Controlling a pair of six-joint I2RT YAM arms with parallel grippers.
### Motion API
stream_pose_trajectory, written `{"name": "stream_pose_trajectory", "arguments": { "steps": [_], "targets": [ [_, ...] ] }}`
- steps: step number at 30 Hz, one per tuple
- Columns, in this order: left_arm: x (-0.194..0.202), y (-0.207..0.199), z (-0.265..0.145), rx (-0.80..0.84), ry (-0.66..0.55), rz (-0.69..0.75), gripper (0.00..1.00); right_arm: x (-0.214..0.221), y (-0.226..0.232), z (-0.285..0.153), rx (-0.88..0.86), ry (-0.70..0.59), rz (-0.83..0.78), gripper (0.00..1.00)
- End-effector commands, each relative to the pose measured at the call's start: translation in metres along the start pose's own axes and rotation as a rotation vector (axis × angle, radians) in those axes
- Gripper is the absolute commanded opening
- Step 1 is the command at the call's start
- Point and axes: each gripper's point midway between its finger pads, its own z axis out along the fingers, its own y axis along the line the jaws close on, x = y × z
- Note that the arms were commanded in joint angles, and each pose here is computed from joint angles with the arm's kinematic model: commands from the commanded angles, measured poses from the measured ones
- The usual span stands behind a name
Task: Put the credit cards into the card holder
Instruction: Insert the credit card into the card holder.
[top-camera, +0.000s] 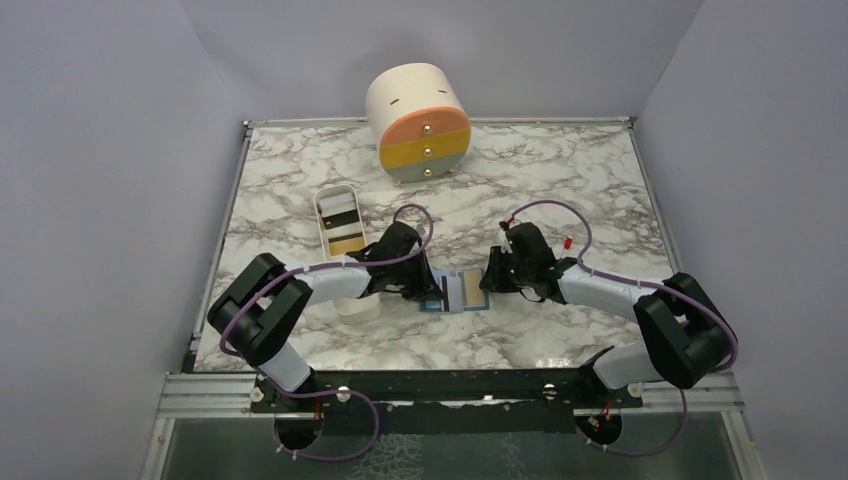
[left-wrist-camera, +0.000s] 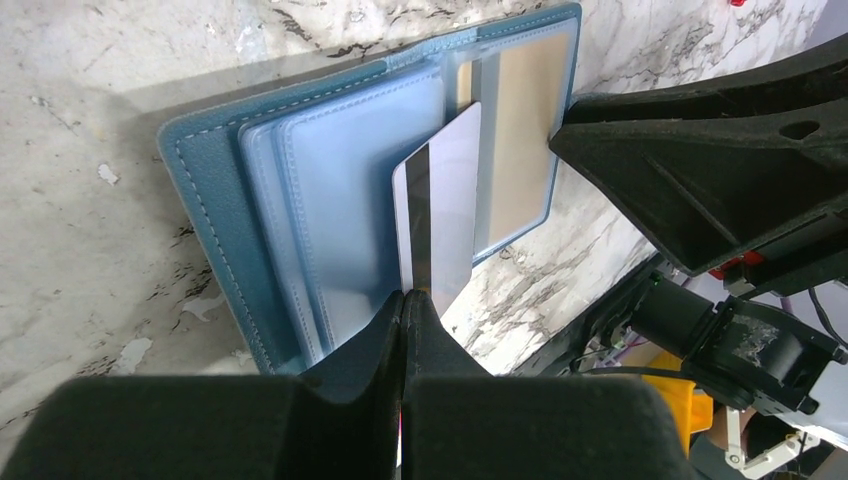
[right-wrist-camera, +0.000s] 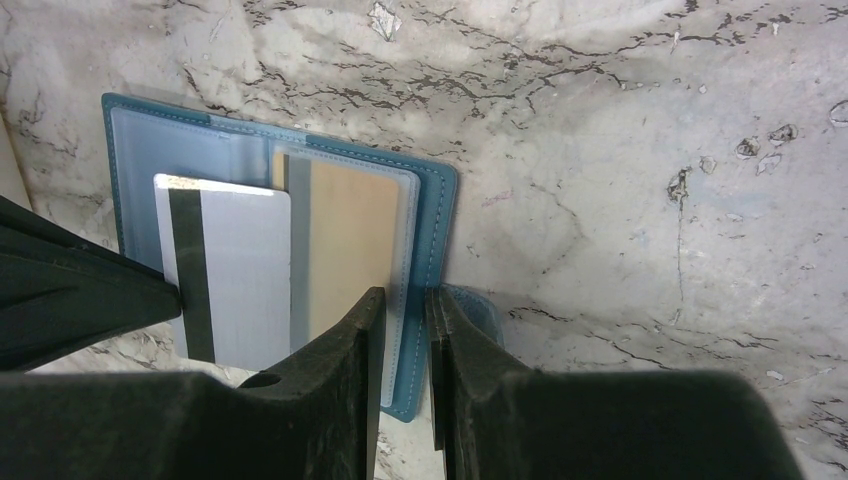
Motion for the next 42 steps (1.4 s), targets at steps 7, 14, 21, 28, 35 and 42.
{"name": "stream_pose_trajectory", "arguments": {
  "steps": [7, 14, 21, 28, 35, 42],
  "targets": [
    [-0.016, -0.005, 0.011, -0.019, -0.04, 0.033, 0.0, 0.014, -0.002, -0.002, -0.004, 0.03, 0.006, 0.22],
    [-0.018, -0.005, 0.01, -0.019, -0.054, 0.027, 0.0, 0.015, -0.002, -0.002, -0.007, 0.031, 0.014, 0.22],
    [-0.017, -0.01, 0.013, 0.041, -0.076, -0.028, 0.0, 0.02, 0.004, -0.001, -0.044, 0.047, 0.053, 0.21],
    [-0.016, -0.015, 0.008, 0.066, -0.082, -0.024, 0.0, 0.022, 0.005, -0.005, -0.048, 0.046, 0.059, 0.22],
    [-0.012, -0.035, 0.002, 0.169, -0.065, -0.011, 0.1, 0.02, 0.009, -0.005, -0.067, 0.046, 0.059, 0.22],
    [-0.008, -0.039, 0.003, 0.189, -0.045, 0.004, 0.22, 0.023, 0.007, -0.002, -0.065, 0.056, 0.06, 0.22]
  ]
}}
